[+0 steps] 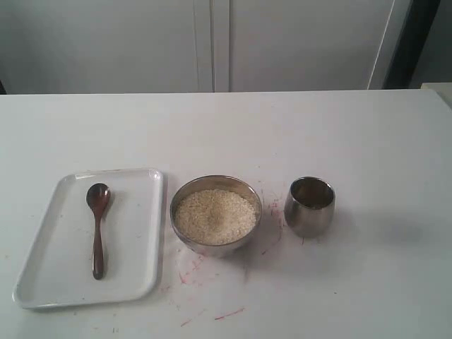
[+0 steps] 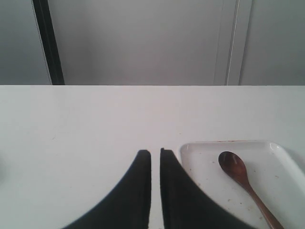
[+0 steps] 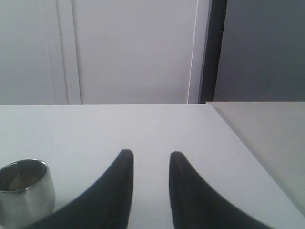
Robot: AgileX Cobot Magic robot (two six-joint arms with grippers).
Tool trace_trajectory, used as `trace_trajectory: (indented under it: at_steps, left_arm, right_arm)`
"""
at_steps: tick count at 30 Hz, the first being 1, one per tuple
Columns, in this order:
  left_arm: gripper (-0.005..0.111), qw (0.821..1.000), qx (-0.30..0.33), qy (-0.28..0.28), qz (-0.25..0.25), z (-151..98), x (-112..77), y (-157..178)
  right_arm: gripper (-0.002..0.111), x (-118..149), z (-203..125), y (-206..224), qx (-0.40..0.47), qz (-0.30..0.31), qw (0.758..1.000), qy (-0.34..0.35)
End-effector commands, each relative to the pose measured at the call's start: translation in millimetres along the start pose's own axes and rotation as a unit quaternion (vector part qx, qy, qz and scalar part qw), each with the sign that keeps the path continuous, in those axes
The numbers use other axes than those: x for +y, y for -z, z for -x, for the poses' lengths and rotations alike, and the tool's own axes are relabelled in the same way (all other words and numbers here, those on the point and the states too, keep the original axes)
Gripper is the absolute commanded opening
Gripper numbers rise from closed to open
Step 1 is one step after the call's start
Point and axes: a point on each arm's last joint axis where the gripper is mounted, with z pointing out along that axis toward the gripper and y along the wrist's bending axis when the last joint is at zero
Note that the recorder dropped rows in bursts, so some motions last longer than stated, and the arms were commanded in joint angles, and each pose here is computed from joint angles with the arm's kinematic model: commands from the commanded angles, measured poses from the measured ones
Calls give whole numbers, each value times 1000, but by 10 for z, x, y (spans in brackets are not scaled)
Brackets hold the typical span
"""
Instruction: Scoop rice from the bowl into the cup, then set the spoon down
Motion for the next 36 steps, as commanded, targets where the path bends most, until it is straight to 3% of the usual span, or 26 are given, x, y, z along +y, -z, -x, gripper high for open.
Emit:
trace_trajectory:
  at_steps: [1, 4, 9, 36]
  left_arm:
    - [14, 1000, -3, 5, -1, -5, 0, 3]
    - [14, 1000, -3, 5, -1, -5, 0, 3]
    - [14, 1000, -3, 5, -1, -5, 0, 3]
    - [14, 1000, -3, 5, -1, -5, 0, 3]
  right_arm:
    - [26, -6, -8, 1, -6, -4, 1000, 25]
    - [21, -5, -12, 1, -4, -4, 1000, 25]
    - [0, -5, -14, 1, -3, -3, 999, 40]
    - [0, -11, 10, 1, -16, -8, 999, 52]
